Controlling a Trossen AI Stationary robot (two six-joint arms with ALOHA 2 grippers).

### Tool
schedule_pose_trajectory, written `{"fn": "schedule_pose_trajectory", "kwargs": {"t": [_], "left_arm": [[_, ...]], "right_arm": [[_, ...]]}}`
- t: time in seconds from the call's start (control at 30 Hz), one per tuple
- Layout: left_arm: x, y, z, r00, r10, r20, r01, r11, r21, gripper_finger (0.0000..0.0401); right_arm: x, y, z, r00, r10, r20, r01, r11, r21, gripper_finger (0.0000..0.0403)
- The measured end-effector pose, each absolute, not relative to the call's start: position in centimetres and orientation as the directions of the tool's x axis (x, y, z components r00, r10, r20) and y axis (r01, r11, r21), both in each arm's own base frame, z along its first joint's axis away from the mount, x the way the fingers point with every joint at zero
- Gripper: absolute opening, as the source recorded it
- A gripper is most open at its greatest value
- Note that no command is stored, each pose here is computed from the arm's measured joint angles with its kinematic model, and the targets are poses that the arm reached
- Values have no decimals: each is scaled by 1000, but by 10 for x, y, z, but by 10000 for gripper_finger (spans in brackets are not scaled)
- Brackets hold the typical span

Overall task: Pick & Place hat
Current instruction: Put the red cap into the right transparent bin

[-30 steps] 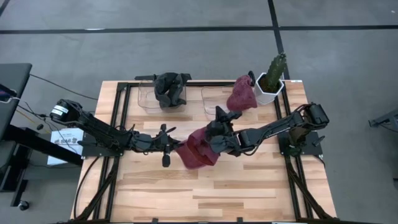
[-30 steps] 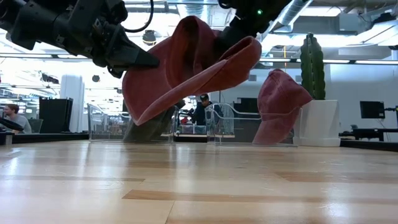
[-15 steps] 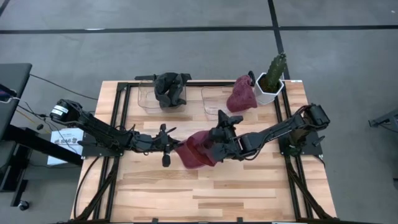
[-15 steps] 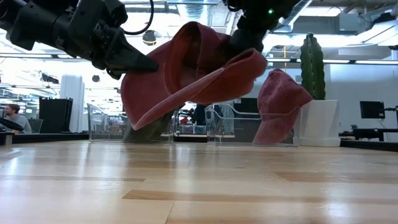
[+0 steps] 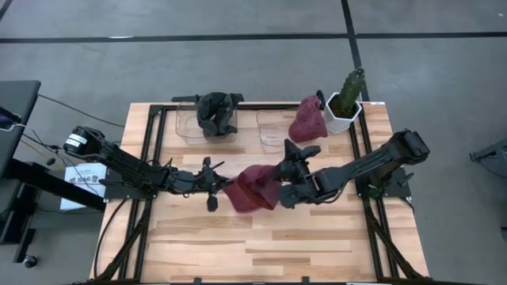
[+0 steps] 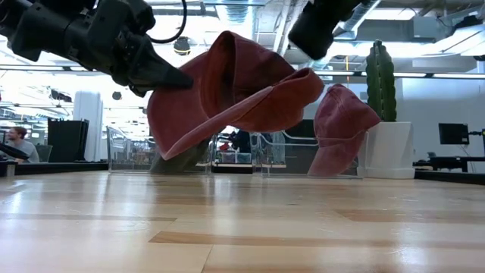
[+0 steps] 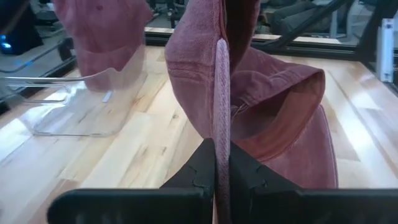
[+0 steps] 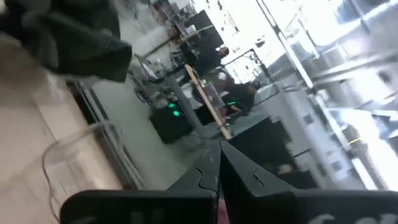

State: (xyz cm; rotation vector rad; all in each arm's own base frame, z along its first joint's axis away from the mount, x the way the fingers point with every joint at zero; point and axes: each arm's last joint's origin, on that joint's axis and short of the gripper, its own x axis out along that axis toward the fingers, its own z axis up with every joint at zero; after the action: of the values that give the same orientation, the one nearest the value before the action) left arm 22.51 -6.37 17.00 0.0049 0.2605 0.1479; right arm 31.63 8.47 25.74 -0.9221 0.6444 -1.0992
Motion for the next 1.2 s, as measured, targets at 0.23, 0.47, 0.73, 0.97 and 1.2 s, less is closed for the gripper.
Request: {"fn": "schedule_pose_trajectory", "kwargs": {"t": [0.23, 0.47, 0.73, 0.97, 1.2], "left_arm": [[224, -60, 170, 930, 281, -238, -271, 960, 73, 16], [230, -57, 185, 876, 455, -161, -420, 883, 209, 16], [240, -61, 209, 884, 461, -73, -409, 841, 354, 16], [250, -64, 230, 888, 459, -22, -446, 872, 203, 16], [252, -63, 235, 886, 464, -15, -457, 877, 150, 16]], "right_arm": [[285, 91, 294, 588, -779, -217, 502, 562, -657, 0], [259, 89, 321, 787, -432, -441, 290, 889, -354, 0], [245, 93, 326, 801, -384, -459, 234, 907, -350, 0], [245, 92, 325, 791, -396, -466, 236, 900, -365, 0], [243, 89, 332, 797, -435, -420, 292, 885, -362, 9]]}}
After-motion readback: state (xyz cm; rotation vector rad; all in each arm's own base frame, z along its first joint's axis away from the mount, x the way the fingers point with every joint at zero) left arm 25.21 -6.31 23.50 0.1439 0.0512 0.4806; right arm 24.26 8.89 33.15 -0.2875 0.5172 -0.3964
